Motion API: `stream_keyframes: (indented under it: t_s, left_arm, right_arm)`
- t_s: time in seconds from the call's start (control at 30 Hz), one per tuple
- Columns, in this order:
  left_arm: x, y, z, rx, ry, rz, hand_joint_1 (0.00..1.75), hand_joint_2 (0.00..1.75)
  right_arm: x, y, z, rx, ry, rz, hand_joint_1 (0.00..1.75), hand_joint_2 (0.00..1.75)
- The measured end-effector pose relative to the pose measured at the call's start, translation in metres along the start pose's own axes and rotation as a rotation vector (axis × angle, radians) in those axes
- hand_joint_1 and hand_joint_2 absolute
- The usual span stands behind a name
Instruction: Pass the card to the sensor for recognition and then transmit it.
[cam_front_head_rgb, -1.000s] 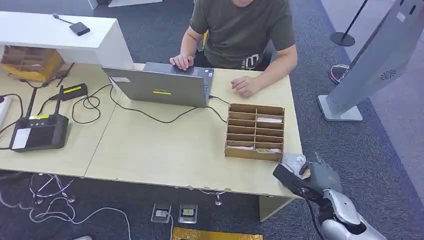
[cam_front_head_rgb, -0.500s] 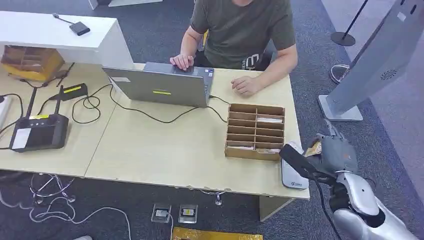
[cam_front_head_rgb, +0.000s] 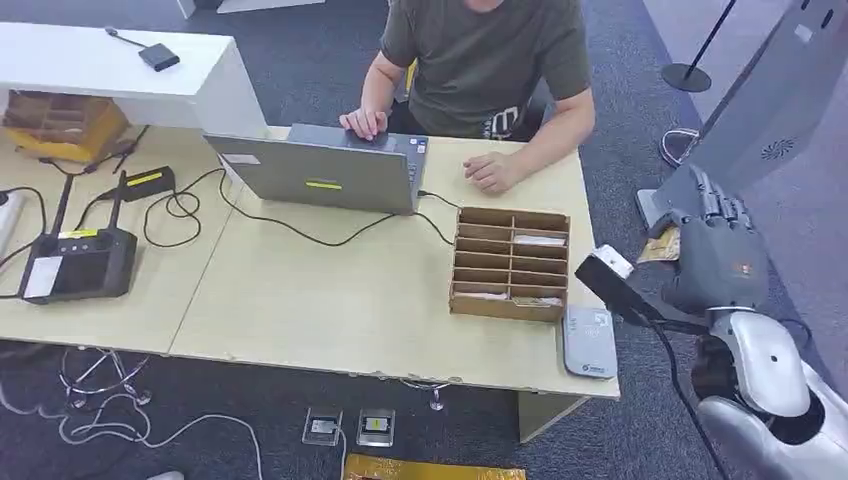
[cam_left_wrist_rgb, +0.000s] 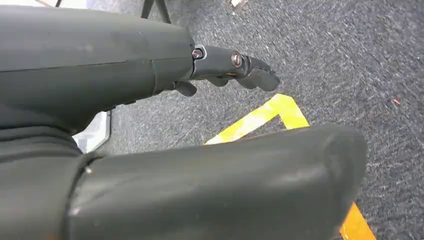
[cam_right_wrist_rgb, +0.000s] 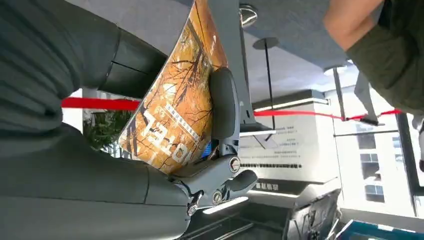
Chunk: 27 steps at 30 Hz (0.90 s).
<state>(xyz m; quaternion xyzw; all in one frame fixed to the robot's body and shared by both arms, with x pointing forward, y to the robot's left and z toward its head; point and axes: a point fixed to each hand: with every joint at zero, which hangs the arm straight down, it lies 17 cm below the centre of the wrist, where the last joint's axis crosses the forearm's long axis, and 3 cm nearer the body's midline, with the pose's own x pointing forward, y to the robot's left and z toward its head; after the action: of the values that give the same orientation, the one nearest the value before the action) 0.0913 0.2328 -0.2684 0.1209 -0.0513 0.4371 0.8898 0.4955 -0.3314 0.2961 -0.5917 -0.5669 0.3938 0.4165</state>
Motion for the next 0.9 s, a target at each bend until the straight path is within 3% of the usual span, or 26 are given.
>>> stream_keyframes:
  t_s: [0.23, 0.53, 0.9]
  left_arm:
    - [0.005, 0.004, -0.002, 0.006, -0.008, -0.001, 0.0, 0.0]
    - [-0.008, 0.008, 0.002, 0.07, 0.013, -0.01, 0.0, 0.0]
    - [-0.032, 0.01, 0.013, 0.149, 0.054, -0.013, 0.0, 0.0]
  right_arm:
    - [0.019, -0.022, -0.017, -0.044, -0.028, 0.046, 1.75, 1.75]
    - [0.102, -0.023, -0.049, -0.034, -0.16, -0.067, 1.75, 1.75]
    - [0.208, -0.005, -0.059, 0.044, -0.307, -0.238, 1.75, 1.75]
